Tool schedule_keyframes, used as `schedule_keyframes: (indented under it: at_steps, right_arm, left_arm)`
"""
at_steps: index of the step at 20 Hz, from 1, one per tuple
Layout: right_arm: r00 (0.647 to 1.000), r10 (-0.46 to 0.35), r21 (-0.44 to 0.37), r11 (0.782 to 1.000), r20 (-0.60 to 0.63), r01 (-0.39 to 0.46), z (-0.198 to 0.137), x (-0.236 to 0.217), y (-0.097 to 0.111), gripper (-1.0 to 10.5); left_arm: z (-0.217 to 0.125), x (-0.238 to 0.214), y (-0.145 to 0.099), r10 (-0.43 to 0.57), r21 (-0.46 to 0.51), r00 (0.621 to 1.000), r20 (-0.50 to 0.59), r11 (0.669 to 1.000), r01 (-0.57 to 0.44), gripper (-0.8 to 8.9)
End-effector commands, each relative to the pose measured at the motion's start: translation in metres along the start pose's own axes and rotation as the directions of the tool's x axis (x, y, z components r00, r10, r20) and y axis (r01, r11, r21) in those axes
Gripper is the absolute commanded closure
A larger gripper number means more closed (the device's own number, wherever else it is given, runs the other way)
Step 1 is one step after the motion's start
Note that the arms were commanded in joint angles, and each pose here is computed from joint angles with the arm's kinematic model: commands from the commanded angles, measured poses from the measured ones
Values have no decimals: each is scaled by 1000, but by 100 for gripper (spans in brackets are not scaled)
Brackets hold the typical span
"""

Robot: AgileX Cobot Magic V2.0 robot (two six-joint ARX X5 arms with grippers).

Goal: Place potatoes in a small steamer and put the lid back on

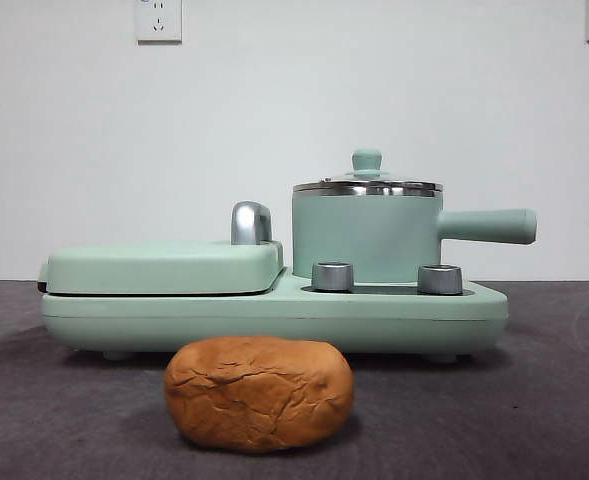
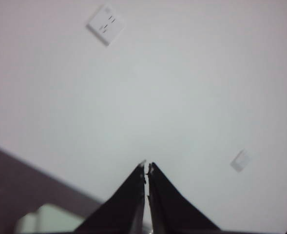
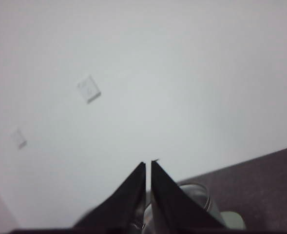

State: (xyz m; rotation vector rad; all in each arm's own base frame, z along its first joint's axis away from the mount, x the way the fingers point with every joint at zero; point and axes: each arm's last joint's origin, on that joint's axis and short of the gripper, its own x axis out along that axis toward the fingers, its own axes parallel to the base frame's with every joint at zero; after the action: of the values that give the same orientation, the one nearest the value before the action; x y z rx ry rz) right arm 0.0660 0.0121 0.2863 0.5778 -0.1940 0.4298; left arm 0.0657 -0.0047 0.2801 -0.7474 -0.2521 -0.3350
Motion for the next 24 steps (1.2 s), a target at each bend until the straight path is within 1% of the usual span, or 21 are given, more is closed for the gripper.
schedule_keyframes:
  at_steps: [1, 3, 6, 8, 11, 13, 16, 17, 19, 22, 24]
  right_arm:
    - [999, 34, -113, 993, -39, -38, 18, 7, 13, 933]
    - [995, 42, -170, 984, -91, -57, 29, 14, 19, 933]
    - [981, 36, -245, 966, -191, -83, 38, 27, 23, 933]
    - [961, 24, -269, 958, -276, -101, 41, 35, 23, 933]
    - [917, 15, -289, 947, -397, -141, 42, 48, 20, 933]
    - [892, 15, -318, 931, -451, -177, 41, 55, 19, 933]
    - [857, 11, -366, 901, -516, -232, 38, 62, 17, 933]
    - [845, 7, -381, 890, -535, -249, 36, 64, 17, 933]
    - [824, -8, -414, 867, -567, -277, 32, 66, 16, 933]
    - [798, -52, -485, 817, -600, -312, 25, 68, 16, 933]
    - [780, -87, -534, 775, -620, -339, 21, 68, 17, 933]
  left_arm:
    - [14, 5, -14, 41, 141, 997, -72, 990, -30, 803]
    - [24, 12, -23, 51, 202, 991, -123, 979, -26, 803]
    - [35, 24, -33, 61, 259, 978, -199, 966, -8, 803]
    - [42, 33, -37, 74, 296, 964, -256, 955, 5, 803]
    - [48, 49, -41, 80, 350, 934, -347, 935, 50, 803]
    - [49, 58, -42, 78, 379, 911, -405, 921, 89, 803]
    - [48, 71, -41, 89, 425, 865, -495, 892, 152, 803]
    - [47, 75, -41, 96, 446, 848, -521, 878, 175, 803]
    - [44, 81, -42, 105, 489, 808, -580, 838, 242, 804]
    - [37, 88, -43, 109, 527, 746, -656, 775, 350, 804]
    - [32, 92, -43, 114, 541, 711, -694, 734, 411, 804]
